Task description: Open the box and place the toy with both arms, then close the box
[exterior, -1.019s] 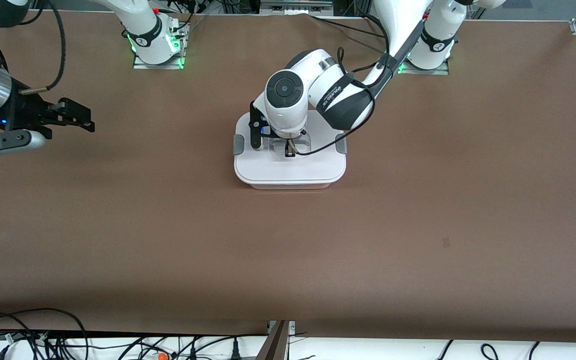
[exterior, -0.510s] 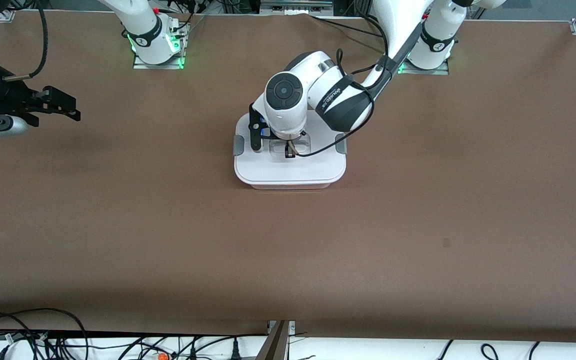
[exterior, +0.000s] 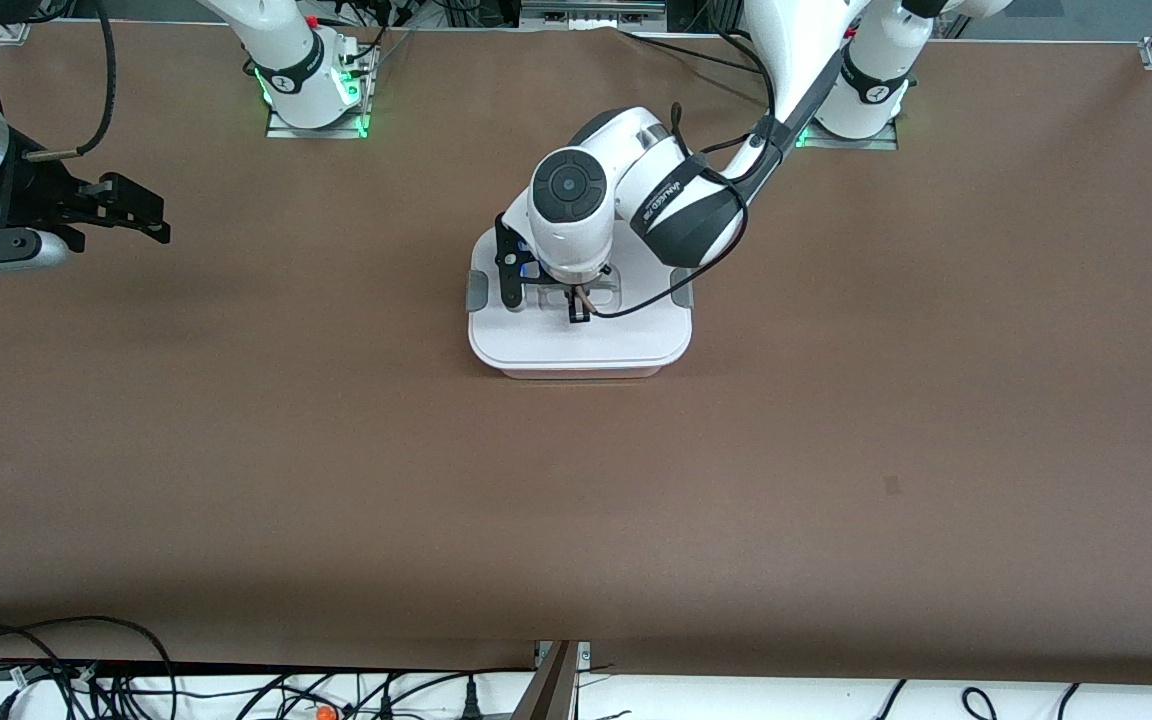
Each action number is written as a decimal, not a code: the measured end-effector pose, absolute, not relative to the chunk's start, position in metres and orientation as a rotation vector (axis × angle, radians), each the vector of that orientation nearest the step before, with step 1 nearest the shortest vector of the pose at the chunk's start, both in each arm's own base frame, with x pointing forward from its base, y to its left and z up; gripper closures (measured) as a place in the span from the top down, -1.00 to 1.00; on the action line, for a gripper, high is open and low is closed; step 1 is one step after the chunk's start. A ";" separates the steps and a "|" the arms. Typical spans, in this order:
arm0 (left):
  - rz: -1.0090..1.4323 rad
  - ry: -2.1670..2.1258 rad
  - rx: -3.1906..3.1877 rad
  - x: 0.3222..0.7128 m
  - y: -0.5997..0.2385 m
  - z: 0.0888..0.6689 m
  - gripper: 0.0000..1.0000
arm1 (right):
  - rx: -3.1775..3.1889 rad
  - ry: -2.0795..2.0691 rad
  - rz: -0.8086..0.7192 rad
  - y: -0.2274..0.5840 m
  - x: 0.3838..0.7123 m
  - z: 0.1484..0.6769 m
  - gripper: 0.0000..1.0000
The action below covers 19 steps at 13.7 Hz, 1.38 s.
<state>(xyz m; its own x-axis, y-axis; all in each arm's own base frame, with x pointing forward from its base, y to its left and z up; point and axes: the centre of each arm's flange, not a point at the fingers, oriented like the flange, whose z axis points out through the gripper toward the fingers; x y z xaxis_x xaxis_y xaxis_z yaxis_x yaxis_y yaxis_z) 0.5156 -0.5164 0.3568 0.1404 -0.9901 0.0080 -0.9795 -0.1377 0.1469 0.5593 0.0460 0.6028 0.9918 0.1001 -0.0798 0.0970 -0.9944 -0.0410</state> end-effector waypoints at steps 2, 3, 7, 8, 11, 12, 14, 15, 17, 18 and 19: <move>-0.091 -1.962 2.305 0.530 -0.510 0.380 0.48 | -3.098 -0.152 0.126 0.045 0.559 0.603 1.00; -0.077 -1.947 2.320 0.538 -0.503 0.392 0.71 | -3.098 -0.151 0.126 0.045 0.559 0.603 1.00; -0.023 -1.810 2.448 0.595 -0.431 0.433 1.00 | -3.098 -0.158 0.125 0.048 0.559 0.603 1.00; -0.025 -1.768 2.495 0.609 -0.406 0.441 1.00 | -3.098 -0.162 0.124 0.049 0.559 0.603 1.00; -0.037 -1.629 2.690 0.651 -0.320 0.461 1.00 | -3.096 -0.188 0.111 0.059 0.559 0.604 1.00; -0.003 -1.564 2.767 0.666 -0.285 0.478 1.00 | -3.096 -0.197 0.099 0.065 0.559 0.604 1.00; 0.074 -1.413 2.880 0.687 -0.207 0.516 1.00 | -3.096 -0.206 0.087 0.071 0.560 0.604 1.00; 0.110 -1.332 2.923 0.692 -0.167 0.535 1.00 | -3.095 -0.207 0.087 0.071 0.560 0.604 1.00; 0.212 -1.179 3.001 0.699 -0.091 0.569 1.00 | -3.096 -0.206 0.088 0.071 0.560 0.604 1.00; 0.262 -1.111 3.034 0.699 -0.058 0.582 1.00 | -3.096 -0.206 0.089 0.071 0.560 0.603 1.00; 0.289 -1.053 3.058 0.696 -0.031 0.593 1.00 | -3.096 -0.206 0.089 0.071 0.560 0.603 1.00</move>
